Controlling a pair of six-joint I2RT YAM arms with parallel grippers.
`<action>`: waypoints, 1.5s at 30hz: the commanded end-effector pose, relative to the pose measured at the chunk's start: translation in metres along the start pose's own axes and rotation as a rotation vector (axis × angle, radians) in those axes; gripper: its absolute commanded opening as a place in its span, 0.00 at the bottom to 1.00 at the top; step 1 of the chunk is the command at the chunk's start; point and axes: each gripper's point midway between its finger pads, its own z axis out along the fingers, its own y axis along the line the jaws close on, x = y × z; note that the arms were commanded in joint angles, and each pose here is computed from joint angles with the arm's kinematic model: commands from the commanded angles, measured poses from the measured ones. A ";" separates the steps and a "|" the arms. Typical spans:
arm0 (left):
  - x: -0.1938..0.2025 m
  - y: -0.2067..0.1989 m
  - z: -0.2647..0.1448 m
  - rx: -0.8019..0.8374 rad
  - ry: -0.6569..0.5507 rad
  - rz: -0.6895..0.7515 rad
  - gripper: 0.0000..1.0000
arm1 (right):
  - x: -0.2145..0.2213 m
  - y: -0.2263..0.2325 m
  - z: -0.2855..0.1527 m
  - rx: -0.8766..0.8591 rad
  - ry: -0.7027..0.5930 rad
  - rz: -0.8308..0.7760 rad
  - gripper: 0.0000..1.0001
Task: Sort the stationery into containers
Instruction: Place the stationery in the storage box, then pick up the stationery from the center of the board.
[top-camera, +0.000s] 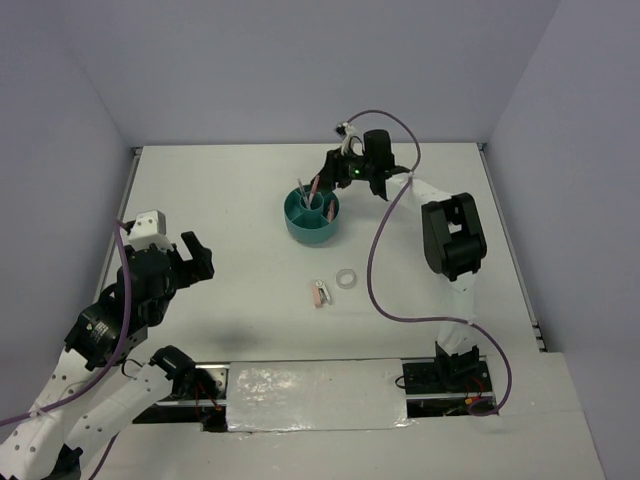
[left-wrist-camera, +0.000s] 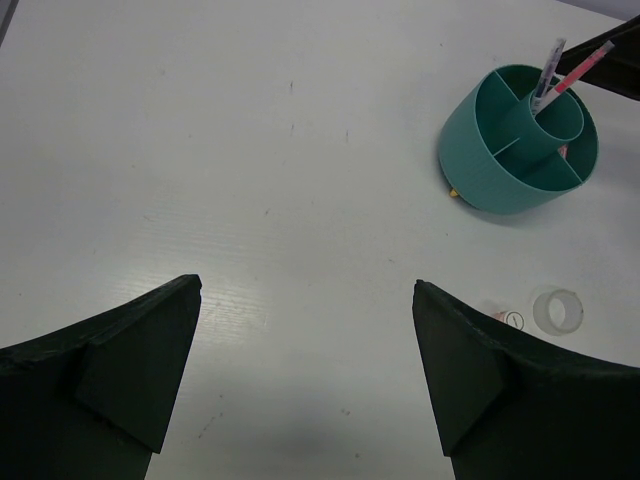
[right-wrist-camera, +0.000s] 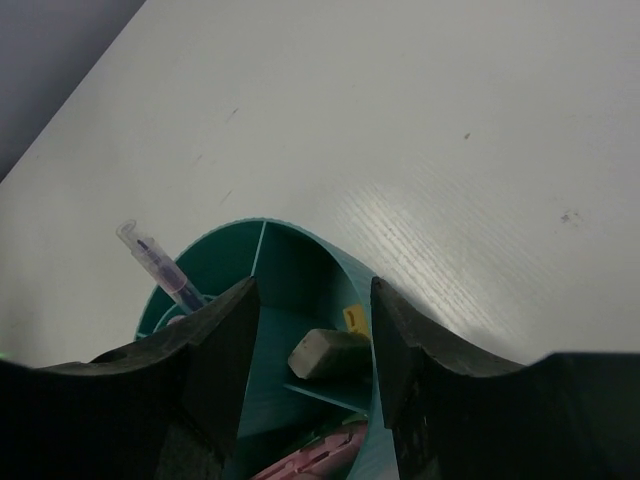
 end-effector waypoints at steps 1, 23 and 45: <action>-0.008 -0.003 0.001 0.015 -0.031 -0.006 0.99 | -0.071 0.014 -0.031 0.086 -0.140 -0.079 0.56; -0.011 -0.001 -0.003 0.014 -0.048 -0.026 0.99 | 0.099 0.080 -0.185 0.949 0.031 0.126 0.76; -0.011 -0.002 -0.004 0.025 -0.050 -0.024 0.99 | 0.211 0.065 -0.129 0.781 0.379 0.169 0.48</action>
